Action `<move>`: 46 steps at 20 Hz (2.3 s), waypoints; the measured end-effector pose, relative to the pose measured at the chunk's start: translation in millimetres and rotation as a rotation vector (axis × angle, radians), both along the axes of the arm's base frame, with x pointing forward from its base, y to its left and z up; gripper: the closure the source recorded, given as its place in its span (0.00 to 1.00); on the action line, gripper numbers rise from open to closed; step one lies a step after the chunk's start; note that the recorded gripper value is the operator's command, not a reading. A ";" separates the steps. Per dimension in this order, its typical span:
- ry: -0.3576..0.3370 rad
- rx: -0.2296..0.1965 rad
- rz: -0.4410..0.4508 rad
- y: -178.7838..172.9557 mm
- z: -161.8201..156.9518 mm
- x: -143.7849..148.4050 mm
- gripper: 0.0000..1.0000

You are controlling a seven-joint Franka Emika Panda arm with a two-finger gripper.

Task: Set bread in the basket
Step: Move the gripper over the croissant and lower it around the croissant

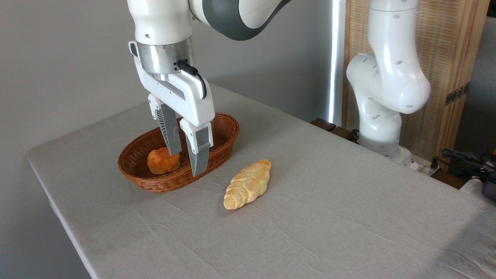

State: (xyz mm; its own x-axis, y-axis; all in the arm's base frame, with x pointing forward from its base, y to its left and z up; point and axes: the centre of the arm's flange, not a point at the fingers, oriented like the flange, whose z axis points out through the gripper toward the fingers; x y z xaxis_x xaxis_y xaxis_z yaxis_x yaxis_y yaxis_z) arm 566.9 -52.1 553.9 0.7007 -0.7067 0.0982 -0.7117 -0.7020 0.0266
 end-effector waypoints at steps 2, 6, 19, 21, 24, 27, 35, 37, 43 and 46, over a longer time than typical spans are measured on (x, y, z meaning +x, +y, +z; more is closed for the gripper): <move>0.002 0.000 0.000 0.2 -0.1 -0.3 0.00; 0.015 0.001 0.000 0.8 -1.2 -1.6 0.00; 0.124 0.008 -0.015 -2.2 -10.4 -14.0 0.00; 0.170 0.010 -0.021 -2.8 -13.3 -20.8 0.00; 0.194 0.006 -0.026 -2.5 -16.2 -31.7 0.00; 0.202 0.001 -0.023 0.2 -31.2 -42.5 0.00; 0.235 -0.023 0.055 40.2 -96.7 -80.4 0.00; 0.251 -0.023 0.071 45.3 -109.2 -84.6 0.00; 0.283 -0.032 0.139 39.6 -138.2 -84.0 0.00; 0.275 -0.082 0.174 35.3 -137.4 -81.6 0.00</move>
